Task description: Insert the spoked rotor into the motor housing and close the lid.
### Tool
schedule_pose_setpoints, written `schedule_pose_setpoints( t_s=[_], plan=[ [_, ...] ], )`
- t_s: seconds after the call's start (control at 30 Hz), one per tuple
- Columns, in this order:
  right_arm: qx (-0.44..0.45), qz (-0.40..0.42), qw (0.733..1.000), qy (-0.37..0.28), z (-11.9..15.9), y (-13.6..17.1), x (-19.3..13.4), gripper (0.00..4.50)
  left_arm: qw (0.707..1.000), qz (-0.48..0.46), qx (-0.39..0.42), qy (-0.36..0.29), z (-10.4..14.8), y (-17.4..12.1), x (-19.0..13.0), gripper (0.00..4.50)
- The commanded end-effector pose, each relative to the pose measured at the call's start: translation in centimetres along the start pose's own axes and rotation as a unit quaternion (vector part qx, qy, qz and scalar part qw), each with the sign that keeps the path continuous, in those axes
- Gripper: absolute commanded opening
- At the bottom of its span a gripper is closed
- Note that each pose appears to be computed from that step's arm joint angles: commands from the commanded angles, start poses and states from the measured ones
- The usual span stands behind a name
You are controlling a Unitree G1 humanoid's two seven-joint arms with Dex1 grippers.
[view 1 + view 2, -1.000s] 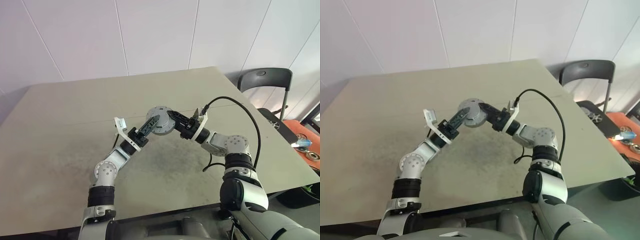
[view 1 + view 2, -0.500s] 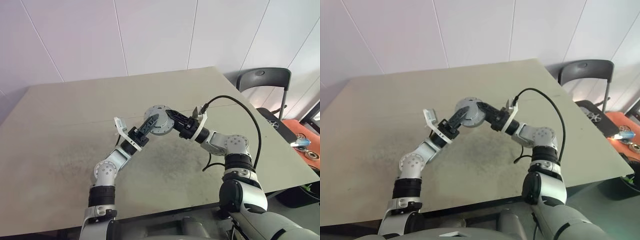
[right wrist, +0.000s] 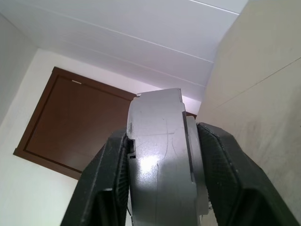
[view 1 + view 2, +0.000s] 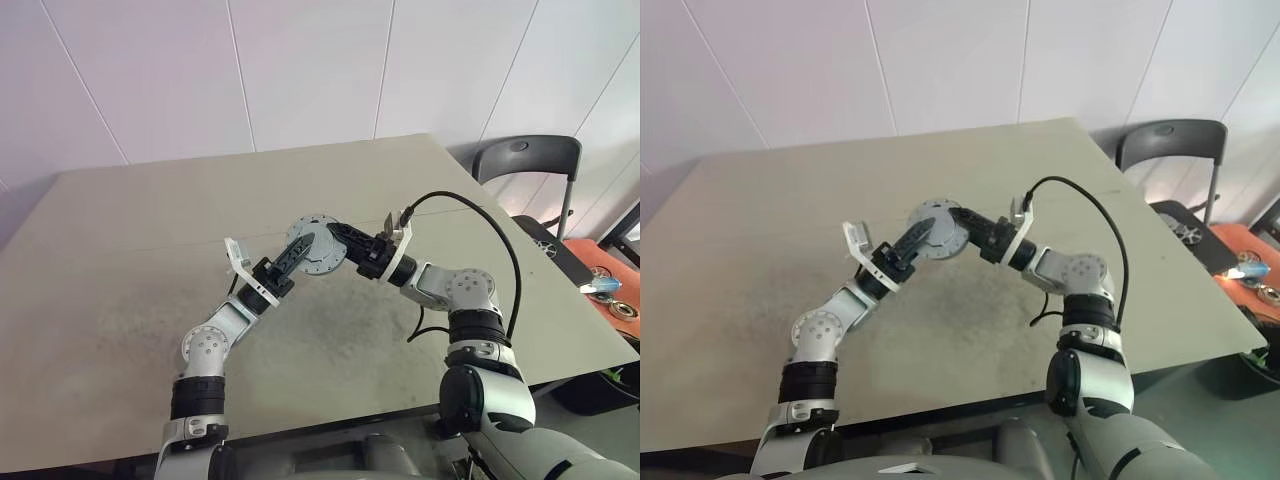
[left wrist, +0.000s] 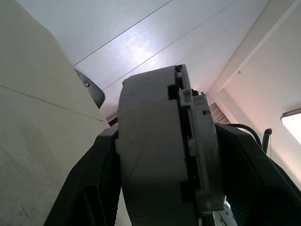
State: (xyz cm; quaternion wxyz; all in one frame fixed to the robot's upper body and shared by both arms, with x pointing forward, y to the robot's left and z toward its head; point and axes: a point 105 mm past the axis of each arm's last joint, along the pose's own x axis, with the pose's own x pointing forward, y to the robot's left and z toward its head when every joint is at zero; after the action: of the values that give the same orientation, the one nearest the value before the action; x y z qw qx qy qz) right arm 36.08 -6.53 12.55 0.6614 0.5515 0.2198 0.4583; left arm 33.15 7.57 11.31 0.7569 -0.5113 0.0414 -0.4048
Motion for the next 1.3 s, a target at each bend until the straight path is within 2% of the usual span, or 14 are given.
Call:
schedule_pose_setpoints(
  t_s=[0.03,0.07,0.2,0.37,0.53,0.63,0.73,0.8,0.93,1.13,1.3],
  plan=[
    [-0.028,0.033,0.999,-0.004,0.7,1.9,1.1,3.48,1.0,-0.014,0.011,-0.01,0.4,-0.8,0.8,2.61],
    [-0.027,0.038,0.999,-0.004,0.7,2.0,1.1,3.82,1.0,-0.004,0.01,-0.025,0.8,-0.4,0.7,2.61],
    [-0.027,0.048,0.998,-0.001,0.7,2.4,1.1,3.82,0.998,0.03,0.0,-0.064,2.1,0.9,0.5,2.61],
    [-0.031,0.046,0.998,-0.02,1.4,2.3,0.9,3.82,0.984,0.077,0.001,-0.161,5.7,2.4,-0.7,2.61],
    [-0.04,0.043,0.998,-0.023,1.6,2.3,0.9,3.82,0.937,0.178,0.009,-0.299,10.7,5.6,-4.7,2.61],
    [-0.05,0.054,0.997,-0.016,1.4,2.6,0.9,3.82,0.907,0.229,0.026,-0.352,12.6,7.0,-7.3,2.61],
    [-0.051,0.06,0.997,-0.012,1.2,2.8,0.9,3.82,0.865,0.297,0.053,-0.401,14.1,8.2,-10.4,2.61],
    [-0.052,0.061,0.997,-0.011,1.2,2.9,1.0,3.82,0.849,0.324,0.071,-0.412,14.6,8.6,-11.7,2.61],
    [-0.055,0.066,0.996,-0.007,1.1,3.0,1.0,3.82,0.833,0.348,0.076,-0.423,15.0,9.2,-13.3,2.61],
    [-0.058,0.066,0.996,-0.005,1.1,3.0,0.9,3.82,0.81,0.381,0.082,-0.438,15.0,9.6,-14.2,2.61],
    [-0.061,0.063,0.996,-0.004,1.1,3.0,0.9,3.82,0.803,0.391,0.082,-0.442,15.0,9.8,-14.5,2.61]
  ],
)
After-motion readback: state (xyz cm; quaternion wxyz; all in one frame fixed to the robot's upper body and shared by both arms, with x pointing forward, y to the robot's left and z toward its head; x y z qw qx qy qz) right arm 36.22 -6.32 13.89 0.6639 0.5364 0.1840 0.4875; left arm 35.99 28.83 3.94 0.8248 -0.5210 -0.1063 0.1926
